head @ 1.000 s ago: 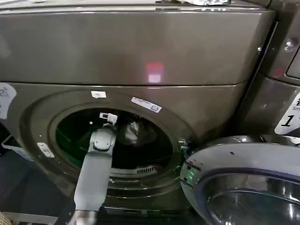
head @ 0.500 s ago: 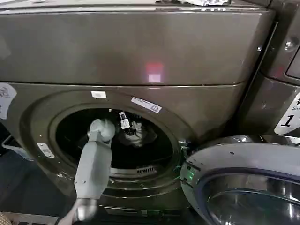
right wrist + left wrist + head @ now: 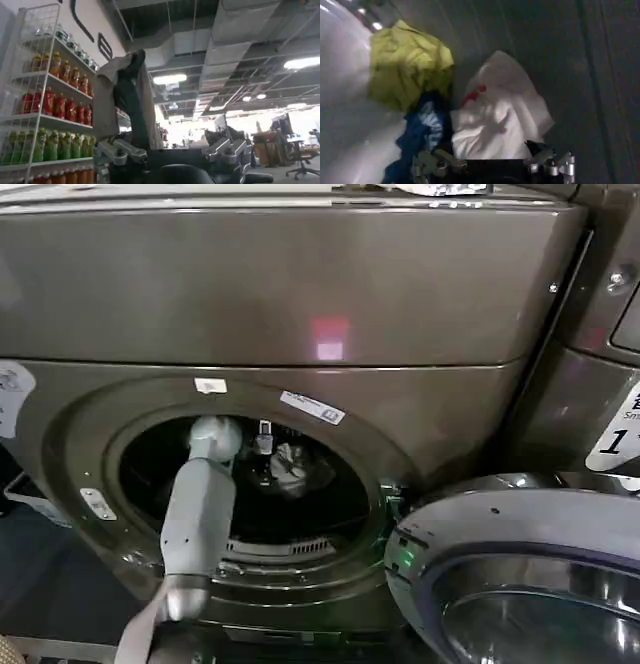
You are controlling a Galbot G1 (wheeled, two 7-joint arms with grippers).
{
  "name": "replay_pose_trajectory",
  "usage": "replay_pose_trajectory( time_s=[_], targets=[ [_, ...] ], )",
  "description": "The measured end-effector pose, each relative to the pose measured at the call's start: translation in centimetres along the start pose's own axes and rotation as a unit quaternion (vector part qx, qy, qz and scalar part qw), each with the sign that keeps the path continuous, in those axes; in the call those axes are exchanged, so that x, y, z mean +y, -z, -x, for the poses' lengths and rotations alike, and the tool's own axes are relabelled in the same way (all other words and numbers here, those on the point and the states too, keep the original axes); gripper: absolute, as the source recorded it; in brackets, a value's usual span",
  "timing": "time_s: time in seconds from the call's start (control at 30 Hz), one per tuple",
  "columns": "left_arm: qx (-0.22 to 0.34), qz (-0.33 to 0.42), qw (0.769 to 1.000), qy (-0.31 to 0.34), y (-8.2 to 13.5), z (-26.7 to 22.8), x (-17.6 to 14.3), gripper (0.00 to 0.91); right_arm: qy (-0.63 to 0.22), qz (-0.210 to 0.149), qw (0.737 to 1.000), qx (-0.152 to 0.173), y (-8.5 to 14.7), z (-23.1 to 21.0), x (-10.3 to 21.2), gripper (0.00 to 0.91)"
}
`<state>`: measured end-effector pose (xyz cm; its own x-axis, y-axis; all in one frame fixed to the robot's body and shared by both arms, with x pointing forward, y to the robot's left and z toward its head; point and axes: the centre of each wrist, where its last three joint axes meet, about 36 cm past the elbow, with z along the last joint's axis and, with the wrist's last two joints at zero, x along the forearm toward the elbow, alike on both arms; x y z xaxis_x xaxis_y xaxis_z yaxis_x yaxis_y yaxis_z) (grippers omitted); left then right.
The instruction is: Grasp the clothes from the dryer.
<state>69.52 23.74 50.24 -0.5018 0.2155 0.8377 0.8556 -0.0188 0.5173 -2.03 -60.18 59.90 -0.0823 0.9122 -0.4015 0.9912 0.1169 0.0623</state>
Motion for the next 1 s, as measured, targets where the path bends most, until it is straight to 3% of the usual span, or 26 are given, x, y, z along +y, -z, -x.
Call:
replay_pose_trajectory(
  time_s=[0.53,0.83,0.87,0.9,0.97,1.0],
  targets=[
    [0.045,-0.020,0.999,0.014,-1.7,3.2,0.1,0.907,0.003,-0.005,1.000,0.009,-1.6,-0.4,0.5,0.907],
    [0.035,-0.010,0.999,0.015,-1.8,5.0,-0.2,0.907,0.007,-0.007,1.000,0.010,-1.8,-0.6,0.6,0.907],
    [0.034,-0.009,0.999,0.014,-1.7,5.2,-0.3,0.455,0.007,-0.008,1.000,0.010,-1.7,-0.6,0.5,0.907],
    [0.032,-0.009,0.999,0.013,-1.7,5.4,-0.4,0.114,0.006,-0.009,1.000,0.009,-1.7,-0.6,0.5,0.907],
    [0.029,-0.008,0.999,0.011,-1.7,5.7,-0.5,0.000,0.005,-0.010,1.000,0.009,-1.7,-0.5,0.3,0.907],
    [0.027,-0.007,1.000,0.009,-1.8,5.9,-0.6,0.000,0.004,-0.011,1.000,0.009,-1.7,-0.5,0.3,0.907]
  ],
)
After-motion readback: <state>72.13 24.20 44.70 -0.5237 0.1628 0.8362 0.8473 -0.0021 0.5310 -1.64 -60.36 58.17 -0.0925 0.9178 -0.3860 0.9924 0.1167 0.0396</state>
